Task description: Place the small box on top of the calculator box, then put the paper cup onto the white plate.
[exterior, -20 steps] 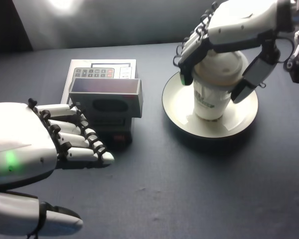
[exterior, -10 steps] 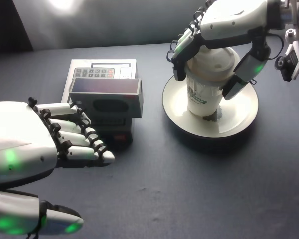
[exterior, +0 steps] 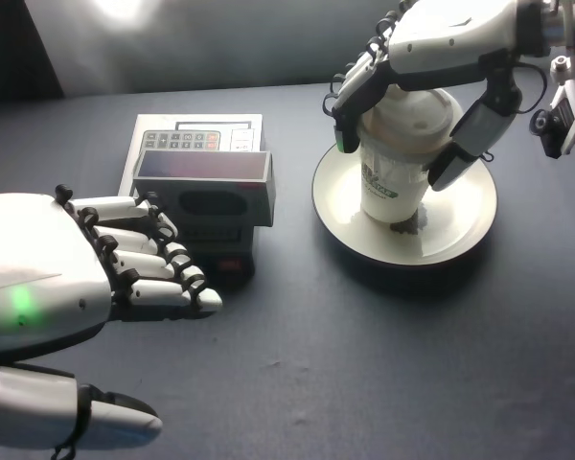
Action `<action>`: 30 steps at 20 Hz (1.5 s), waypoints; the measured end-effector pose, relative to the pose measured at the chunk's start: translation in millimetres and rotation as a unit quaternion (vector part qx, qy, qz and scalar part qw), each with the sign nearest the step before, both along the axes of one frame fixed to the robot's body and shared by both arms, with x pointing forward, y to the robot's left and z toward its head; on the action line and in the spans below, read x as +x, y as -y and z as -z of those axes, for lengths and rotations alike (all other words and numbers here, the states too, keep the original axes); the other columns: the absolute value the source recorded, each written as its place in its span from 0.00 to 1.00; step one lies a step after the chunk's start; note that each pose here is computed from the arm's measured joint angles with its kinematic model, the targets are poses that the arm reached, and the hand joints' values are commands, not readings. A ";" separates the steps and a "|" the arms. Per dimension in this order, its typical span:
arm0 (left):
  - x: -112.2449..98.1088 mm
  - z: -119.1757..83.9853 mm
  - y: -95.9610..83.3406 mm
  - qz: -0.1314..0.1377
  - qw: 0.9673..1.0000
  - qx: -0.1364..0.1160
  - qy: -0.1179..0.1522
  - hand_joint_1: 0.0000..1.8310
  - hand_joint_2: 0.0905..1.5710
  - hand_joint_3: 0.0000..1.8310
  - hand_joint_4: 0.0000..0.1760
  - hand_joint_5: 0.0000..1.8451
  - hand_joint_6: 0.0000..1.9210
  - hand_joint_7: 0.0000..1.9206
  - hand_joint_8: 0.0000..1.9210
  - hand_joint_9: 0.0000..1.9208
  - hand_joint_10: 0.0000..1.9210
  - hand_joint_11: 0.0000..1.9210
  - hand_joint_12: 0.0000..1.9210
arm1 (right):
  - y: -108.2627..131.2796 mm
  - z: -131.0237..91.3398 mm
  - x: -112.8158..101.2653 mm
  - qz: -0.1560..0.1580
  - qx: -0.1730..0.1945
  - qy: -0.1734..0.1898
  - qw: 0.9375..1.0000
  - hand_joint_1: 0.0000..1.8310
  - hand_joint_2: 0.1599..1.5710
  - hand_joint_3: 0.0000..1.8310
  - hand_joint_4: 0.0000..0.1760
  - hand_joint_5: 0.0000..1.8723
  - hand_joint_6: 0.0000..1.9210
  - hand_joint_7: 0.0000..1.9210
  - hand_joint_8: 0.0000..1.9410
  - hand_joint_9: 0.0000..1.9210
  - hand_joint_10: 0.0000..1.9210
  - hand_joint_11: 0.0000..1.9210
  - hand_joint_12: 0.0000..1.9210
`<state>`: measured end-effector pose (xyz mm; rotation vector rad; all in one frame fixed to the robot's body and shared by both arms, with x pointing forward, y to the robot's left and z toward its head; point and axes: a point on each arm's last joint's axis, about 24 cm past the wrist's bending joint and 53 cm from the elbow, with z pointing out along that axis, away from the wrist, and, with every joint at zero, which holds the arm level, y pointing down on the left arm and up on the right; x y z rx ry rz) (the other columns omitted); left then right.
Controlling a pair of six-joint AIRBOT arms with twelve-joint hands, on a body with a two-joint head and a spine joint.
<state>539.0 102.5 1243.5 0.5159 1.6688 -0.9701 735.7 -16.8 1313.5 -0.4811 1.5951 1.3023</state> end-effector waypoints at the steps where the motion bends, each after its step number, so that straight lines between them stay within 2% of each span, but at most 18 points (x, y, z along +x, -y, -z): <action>1: 0.0 -0.1 0.0 0.000 1.000 0.000 0.000 0.00 0.78 0.00 0.00 0.19 0.00 0.19 0.00 0.17 0.00 0.00 0.31 | 0.1 0.0 0.7 0.001 0.000 0.000 1.000 0.81 0.72 0.00 0.00 0.38 0.68 0.44 0.58 0.38 0.66 0.39 0.87; 2: 0.2 0.0 -0.1 -0.001 1.000 0.000 0.000 0.00 0.78 0.00 0.00 0.19 0.00 0.20 0.00 0.18 0.00 0.00 0.35 | 0.4 -0.1 1.2 0.002 0.000 0.000 1.000 0.68 0.74 0.00 0.00 0.39 0.71 0.44 0.60 0.35 0.44 0.31 0.69; 3: 0.3 0.0 -0.1 -0.001 1.000 0.000 0.000 0.00 0.78 0.00 0.00 0.19 0.00 0.20 0.00 0.17 0.00 0.00 0.33 | 1.1 0.0 1.8 0.003 0.000 0.000 1.000 0.72 0.69 0.00 0.00 0.35 0.38 0.39 0.32 0.35 0.31 0.26 0.65; 4: 0.2 0.0 -0.1 -0.001 1.000 0.000 0.000 0.00 0.78 0.00 0.00 0.19 0.00 0.20 0.00 0.17 0.00 0.00 0.32 | 1.9 -0.2 2.5 0.004 0.000 0.000 1.000 0.72 0.66 0.00 0.00 0.35 0.22 0.39 0.16 0.35 0.22 0.21 0.65; 5: 0.3 0.0 -0.2 -0.001 1.000 0.000 0.000 0.00 0.79 0.00 0.00 0.19 0.00 0.20 0.00 0.17 0.00 0.00 0.31 | 2.9 -1.0 3.7 0.006 0.001 -0.001 1.000 0.71 0.62 0.00 0.00 0.36 0.14 0.40 0.08 0.36 0.15 0.20 0.63; 7: 0.7 0.6 -0.4 -0.002 1.000 0.001 -0.001 0.00 0.78 0.00 0.00 0.20 0.00 0.21 0.00 0.18 0.00 0.00 0.35 | 3.3 -2.3 4.5 0.008 0.003 -0.001 1.000 0.71 0.60 0.00 0.00 0.36 0.05 0.40 0.01 0.36 0.07 0.16 0.63; 9: 1.3 1.1 -0.7 -0.003 1.000 0.001 -0.002 0.00 0.78 0.00 0.00 0.18 0.00 0.19 0.00 0.16 0.00 0.00 0.32 | 2.9 -2.7 3.8 0.006 0.004 -0.001 1.000 0.69 0.61 0.00 0.00 0.35 0.02 0.38 0.00 0.34 0.04 0.12 0.63; 11: 1.7 1.3 -1.1 -0.005 1.000 0.001 -0.003 0.00 0.78 0.00 0.00 0.20 0.00 0.21 0.00 0.18 0.00 0.00 0.36 | 2.9 -2.8 3.8 0.006 0.004 -0.002 1.000 0.64 0.61 0.00 0.00 0.32 0.00 0.34 0.00 0.32 0.02 0.09 0.65; 13: 1.9 1.3 -1.2 -0.005 1.000 0.001 -0.004 0.00 0.78 0.00 0.00 0.19 0.00 0.20 0.00 0.17 0.00 0.00 0.33 | 3.2 -2.7 4.4 0.008 0.004 -0.002 1.000 0.63 0.55 0.00 0.00 0.31 0.00 0.34 0.00 0.32 0.01 0.08 0.64; 14: 2.0 1.5 -1.3 -0.005 1.000 0.001 -0.004 0.00 0.79 0.00 0.00 0.19 0.00 0.21 0.01 0.18 0.00 0.00 0.35 | 3.3 -2.7 4.6 0.008 0.004 -0.002 1.000 0.61 0.55 0.00 0.00 0.29 0.00 0.32 0.00 0.30 0.01 0.06 0.63; 15: 2.0 1.5 -1.3 -0.005 1.000 0.001 -0.004 0.01 0.79 0.00 0.00 0.20 0.00 0.22 0.01 0.19 0.01 0.00 0.35 | 3.4 -2.6 4.7 0.008 0.004 -0.002 1.000 0.49 0.55 0.00 0.00 0.25 0.00 0.29 0.00 0.28 0.00 0.03 0.64; 17: 2.0 1.3 -1.3 -0.005 1.000 0.001 -0.004 0.01 0.79 0.00 0.00 0.20 0.00 0.21 0.00 0.18 0.00 0.00 0.35 | 4.0 -0.7 5.8 0.011 0.000 -0.003 1.000 0.44 0.53 0.00 0.00 0.23 0.00 0.27 0.00 0.26 0.00 0.00 0.64; 23: 2.3 0.2 -1.2 -0.006 1.000 -0.001 -0.003 0.02 0.79 0.00 0.00 0.21 0.00 0.22 0.00 0.20 0.00 0.00 0.36 | 12.4 3.1 8.6 0.019 -0.003 -0.010 1.000 0.41 0.49 0.00 0.00 0.18 0.00 0.23 0.00 0.23 0.00 0.00 0.59; 26: 2.3 0.3 -1.3 -0.006 1.000 0.000 -0.003 0.00 0.79 0.00 0.00 0.20 0.00 0.21 0.00 0.19 0.00 0.00 0.35 | 12.5 6.0 8.4 0.018 -0.006 -0.015 1.000 0.39 0.48 0.00 0.00 0.10 0.00 0.16 0.00 0.16 0.00 0.00 0.47; 27: 2.3 0.2 -1.2 -0.006 1.000 -0.001 -0.003 0.00 0.79 0.00 0.00 0.21 0.00 0.22 0.00 0.19 0.00 0.00 0.37 | 13.0 7.0 8.4 0.018 -0.003 -0.018 1.000 0.36 0.48 0.00 0.00 0.07 0.00 0.13 0.00 0.13 0.00 0.00 0.42; 30: 2.3 0.2 -1.2 -0.006 1.000 -0.001 -0.003 0.04 0.79 0.00 0.00 0.22 0.00 0.23 0.00 0.20 0.00 0.00 0.37 | 15.2 8.0 8.7 0.020 -0.005 -0.020 1.000 0.35 0.44 0.00 0.00 0.08 0.00 0.13 0.00 0.13 0.00 0.00 0.42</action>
